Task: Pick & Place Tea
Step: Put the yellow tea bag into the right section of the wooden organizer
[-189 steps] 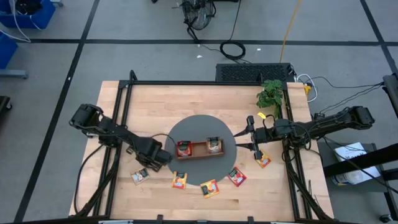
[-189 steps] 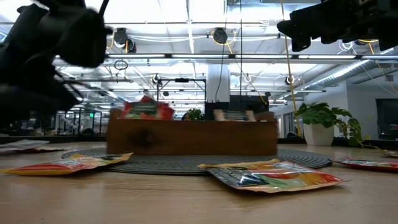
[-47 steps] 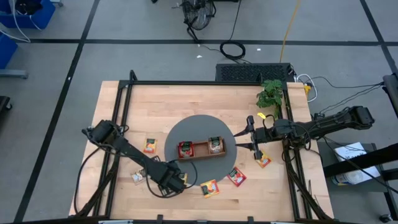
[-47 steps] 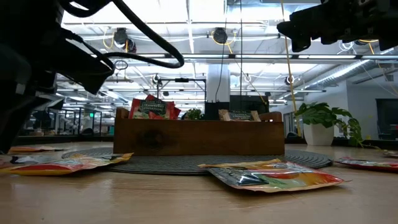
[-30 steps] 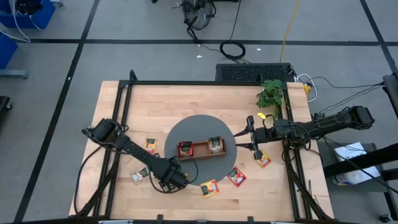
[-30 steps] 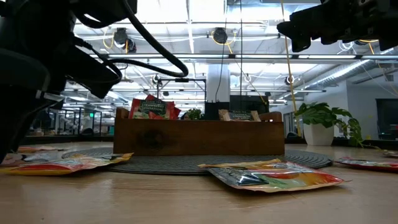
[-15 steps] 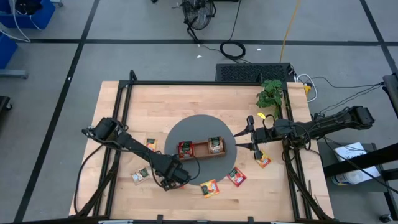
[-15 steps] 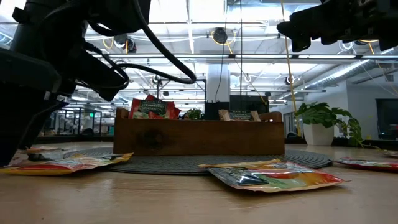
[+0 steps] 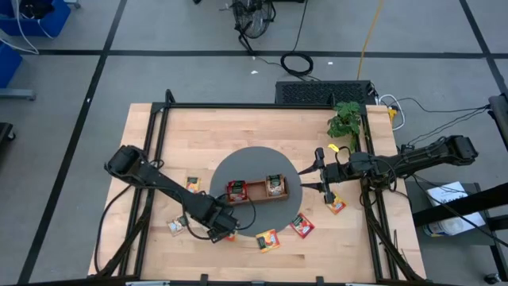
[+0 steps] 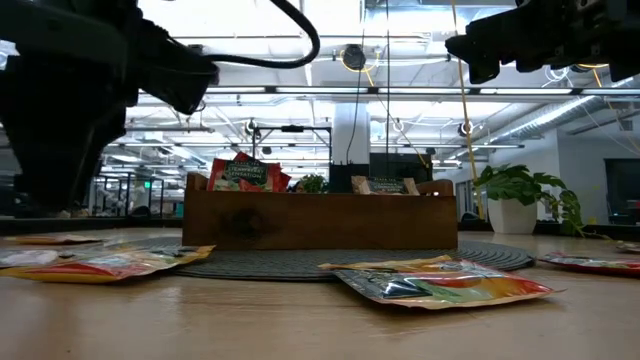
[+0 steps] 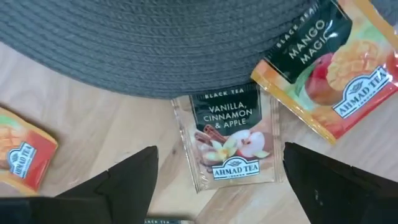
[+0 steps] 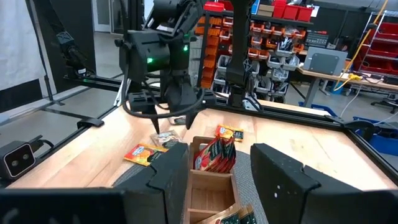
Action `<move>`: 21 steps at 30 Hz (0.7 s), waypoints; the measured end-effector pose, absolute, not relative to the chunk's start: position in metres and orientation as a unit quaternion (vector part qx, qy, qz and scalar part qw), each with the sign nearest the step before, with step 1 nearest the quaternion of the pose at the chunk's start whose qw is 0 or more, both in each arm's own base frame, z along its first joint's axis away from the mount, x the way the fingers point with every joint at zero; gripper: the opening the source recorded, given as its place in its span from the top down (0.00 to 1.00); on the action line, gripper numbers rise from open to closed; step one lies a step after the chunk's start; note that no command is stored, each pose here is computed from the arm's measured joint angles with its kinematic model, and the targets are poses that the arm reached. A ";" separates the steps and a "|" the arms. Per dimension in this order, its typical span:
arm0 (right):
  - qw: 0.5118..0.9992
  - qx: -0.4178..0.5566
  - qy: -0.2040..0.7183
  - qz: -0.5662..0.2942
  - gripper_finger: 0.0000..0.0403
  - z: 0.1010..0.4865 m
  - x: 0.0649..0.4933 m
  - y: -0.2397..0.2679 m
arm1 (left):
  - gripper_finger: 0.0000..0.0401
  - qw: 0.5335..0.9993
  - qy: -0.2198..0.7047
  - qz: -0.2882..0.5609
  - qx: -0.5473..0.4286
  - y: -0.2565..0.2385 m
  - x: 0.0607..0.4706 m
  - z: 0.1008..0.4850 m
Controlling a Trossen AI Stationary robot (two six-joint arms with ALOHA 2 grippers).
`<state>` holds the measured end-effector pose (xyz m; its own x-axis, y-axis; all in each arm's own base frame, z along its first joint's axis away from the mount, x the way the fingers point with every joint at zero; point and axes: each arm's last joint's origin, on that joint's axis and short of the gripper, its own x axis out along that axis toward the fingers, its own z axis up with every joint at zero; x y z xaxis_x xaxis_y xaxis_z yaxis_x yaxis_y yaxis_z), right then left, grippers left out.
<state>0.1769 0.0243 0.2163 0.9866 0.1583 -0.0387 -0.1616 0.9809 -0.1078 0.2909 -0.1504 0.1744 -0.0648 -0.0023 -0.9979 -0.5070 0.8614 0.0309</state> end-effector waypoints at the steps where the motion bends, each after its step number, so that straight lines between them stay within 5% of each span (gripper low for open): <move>1: 0.995 -0.055 0.015 0.080 0.61 0.216 0.177 0.024 | 0.16 0.659 0.705 0.190 -0.180 -0.152 0.290 0.174; 21: 0.995 -0.055 0.017 0.081 0.61 0.216 0.177 0.024 | 0.16 0.644 0.709 0.192 -0.213 -0.154 0.285 0.149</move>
